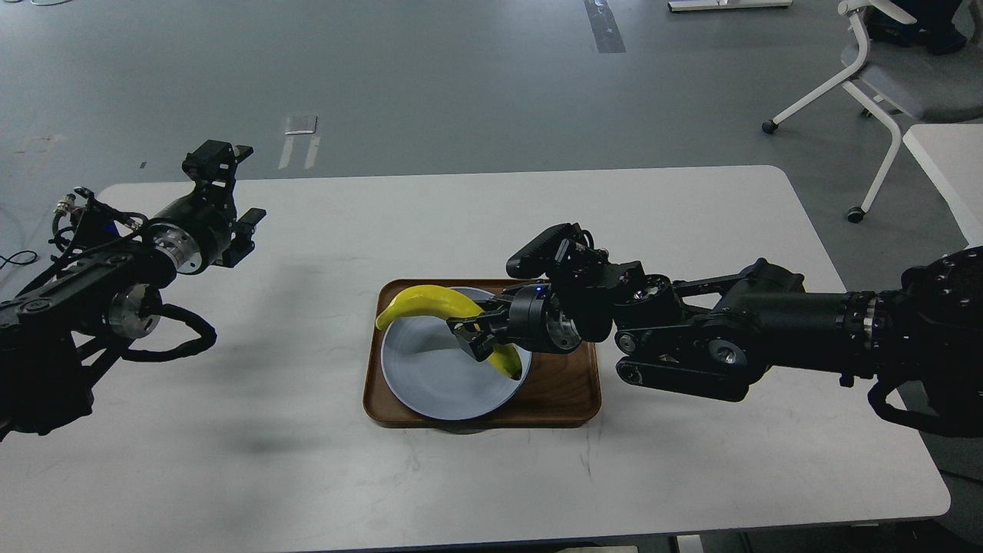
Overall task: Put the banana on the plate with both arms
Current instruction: 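Lower the banana onto the plate, open and lift the right gripper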
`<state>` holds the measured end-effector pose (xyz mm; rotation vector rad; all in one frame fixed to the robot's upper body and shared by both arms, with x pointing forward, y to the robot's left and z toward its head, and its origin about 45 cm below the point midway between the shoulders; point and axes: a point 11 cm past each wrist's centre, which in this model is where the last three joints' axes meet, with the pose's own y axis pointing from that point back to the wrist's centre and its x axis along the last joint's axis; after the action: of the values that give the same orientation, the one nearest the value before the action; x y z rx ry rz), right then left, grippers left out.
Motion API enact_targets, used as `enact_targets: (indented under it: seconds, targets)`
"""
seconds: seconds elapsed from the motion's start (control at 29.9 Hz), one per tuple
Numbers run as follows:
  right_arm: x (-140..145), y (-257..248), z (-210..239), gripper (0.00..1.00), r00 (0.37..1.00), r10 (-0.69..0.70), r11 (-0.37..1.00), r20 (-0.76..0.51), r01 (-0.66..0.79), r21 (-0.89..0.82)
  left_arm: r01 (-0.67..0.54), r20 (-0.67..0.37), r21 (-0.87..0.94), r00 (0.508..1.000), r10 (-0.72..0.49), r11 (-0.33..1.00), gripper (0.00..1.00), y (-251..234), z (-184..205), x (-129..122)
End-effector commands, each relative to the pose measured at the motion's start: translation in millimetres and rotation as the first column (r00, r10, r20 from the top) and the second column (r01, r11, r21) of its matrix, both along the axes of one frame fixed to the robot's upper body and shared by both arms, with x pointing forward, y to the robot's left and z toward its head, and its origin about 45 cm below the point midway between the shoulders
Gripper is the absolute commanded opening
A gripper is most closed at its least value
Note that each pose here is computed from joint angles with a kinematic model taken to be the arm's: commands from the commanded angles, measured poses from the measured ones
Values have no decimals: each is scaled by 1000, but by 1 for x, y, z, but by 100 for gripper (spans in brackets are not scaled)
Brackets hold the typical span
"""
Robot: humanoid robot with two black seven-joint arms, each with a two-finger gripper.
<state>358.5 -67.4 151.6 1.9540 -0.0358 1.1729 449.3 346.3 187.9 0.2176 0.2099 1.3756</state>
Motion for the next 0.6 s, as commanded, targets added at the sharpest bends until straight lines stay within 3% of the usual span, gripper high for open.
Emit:
enact_targets:
  seconds: [0.0, 0.17, 0.23, 0.33, 0.43, 0.47, 0.57]
  targets:
    - [6, -6, -2, 99, 1000, -31, 1000, 5, 31, -3, 2, -2, -1, 1000, -2, 1000, 98, -1, 0, 0]
    - [20, -4, 11, 100, 995, -88, 994, 40, 85, 67, 10, -3, -6, 1000, -10, 1000, 98, -3, 0, 0]
    - [45, -6, 33, 100, 979, -195, 968, 65, 182, 171, 10, -5, -9, 1000, -10, 1000, 98, -3, -1, 0]
    - [73, -15, 55, 100, 928, -372, 870, -29, 359, 338, 13, -5, -16, 1000, -13, 1000, 98, -5, 0, 0]
    - [103, -34, 83, 100, 781, -536, 587, -321, 618, 523, 28, 0, -35, 1000, -28, 999, 98, -9, 1, 1]
    - [110, -38, 93, 100, 708, -529, 447, -468, 701, 556, 37, 10, -53, 999, -37, 998, 98, -12, 5, 2]
    - [120, -47, 106, 100, 582, -457, 225, -673, 807, 546, 50, 38, -116, 998, -46, 992, 98, -17, 14, 6]
